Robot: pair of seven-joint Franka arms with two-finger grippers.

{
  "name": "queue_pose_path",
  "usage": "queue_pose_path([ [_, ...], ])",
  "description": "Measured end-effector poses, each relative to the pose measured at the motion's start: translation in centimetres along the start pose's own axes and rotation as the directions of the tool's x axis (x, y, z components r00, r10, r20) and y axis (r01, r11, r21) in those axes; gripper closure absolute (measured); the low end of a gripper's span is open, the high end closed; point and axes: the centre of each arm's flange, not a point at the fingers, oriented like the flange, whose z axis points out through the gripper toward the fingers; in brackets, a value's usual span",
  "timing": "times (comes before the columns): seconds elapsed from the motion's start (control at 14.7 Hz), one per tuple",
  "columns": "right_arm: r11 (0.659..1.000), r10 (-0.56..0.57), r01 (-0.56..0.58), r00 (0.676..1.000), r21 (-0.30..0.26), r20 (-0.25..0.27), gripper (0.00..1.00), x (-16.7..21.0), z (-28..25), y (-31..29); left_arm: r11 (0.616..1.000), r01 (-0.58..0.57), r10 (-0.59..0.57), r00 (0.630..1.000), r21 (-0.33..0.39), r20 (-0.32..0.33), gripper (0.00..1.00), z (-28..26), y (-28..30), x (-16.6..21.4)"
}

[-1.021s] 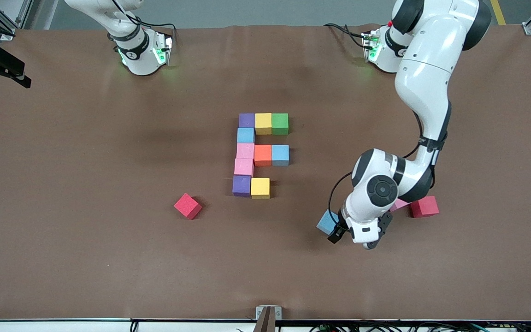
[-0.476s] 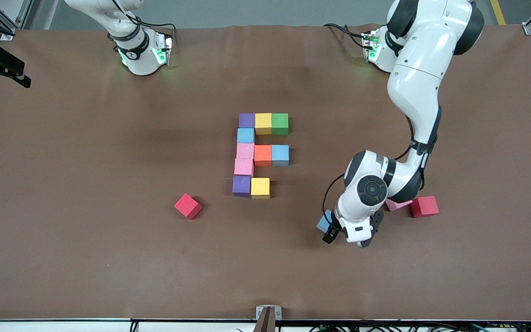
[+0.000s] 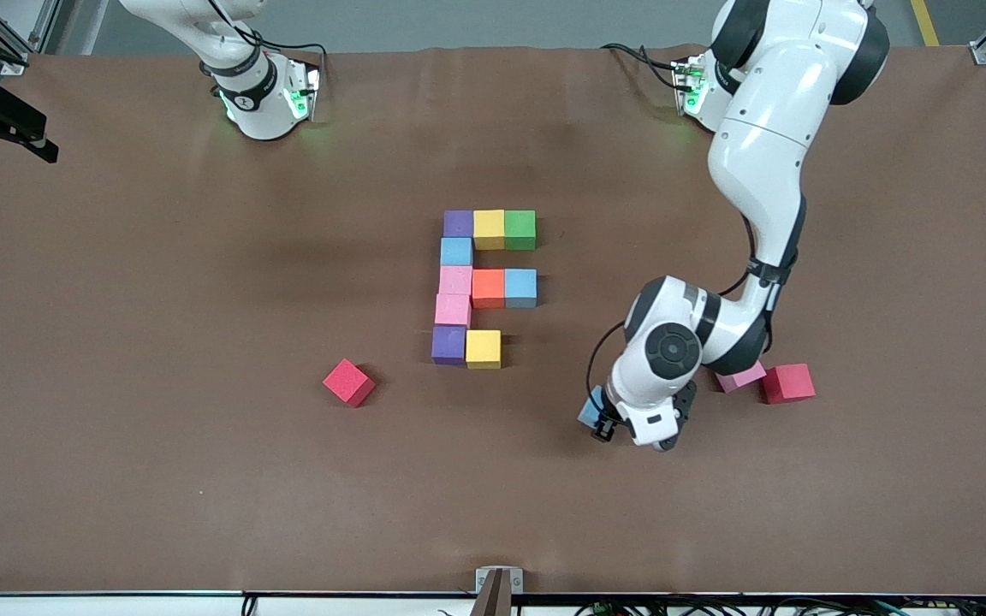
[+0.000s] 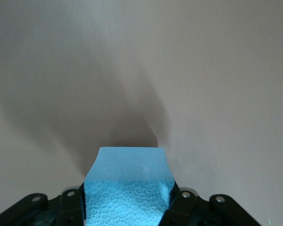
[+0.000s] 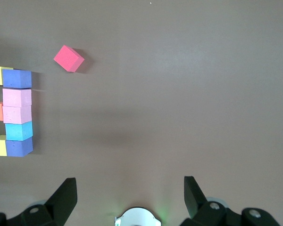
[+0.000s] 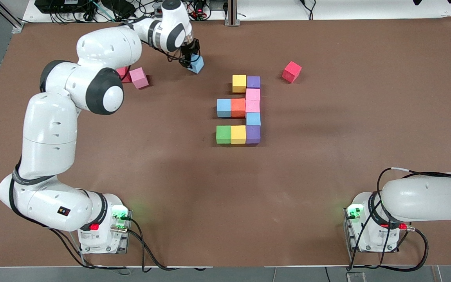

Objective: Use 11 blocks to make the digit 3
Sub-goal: 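Carry the light blue cube with the left gripper beside the yellow cube, then lower and hold the light blue cube beside yellow with the left gripper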

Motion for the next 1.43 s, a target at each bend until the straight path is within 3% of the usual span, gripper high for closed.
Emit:
queue_pose_path([
  [0.27, 1.0, 0.0, 0.0, 1.0, 0.0, 0.0, 0.0, 0.0, 0.0, 0.0, 0.974, 0.226, -0.226, 0.974, 0.023, -0.001, 0.44, -1.5, -0.5, -7.7],
  [0.54, 1.0, 0.0, 0.0, 1.0, 0.0, 0.0, 0.0, 0.0, 0.0, 0.0, 0.932, 0.36, -0.36, 0.933, 0.039, -0.012, 0.44, -0.8, -1.3, -11.3],
  [0.95, 1.0, 0.0, 0.0, 1.0, 0.0, 0.0, 0.0, 0.0, 0.0, 0.0, 0.894, 0.446, -0.446, 0.895, 0.048, -0.021, 0.44, -0.1, -1.9, -13.3],
  [1.43, 1.0, -0.001, 0.001, 1.0, 0.0, -0.002, 0.0, 0.0, 0.0, 0.0, 0.872, 0.483, -0.481, 0.875, 0.072, -0.043, 0.44, 1.4, -3.3, -15.5],
])
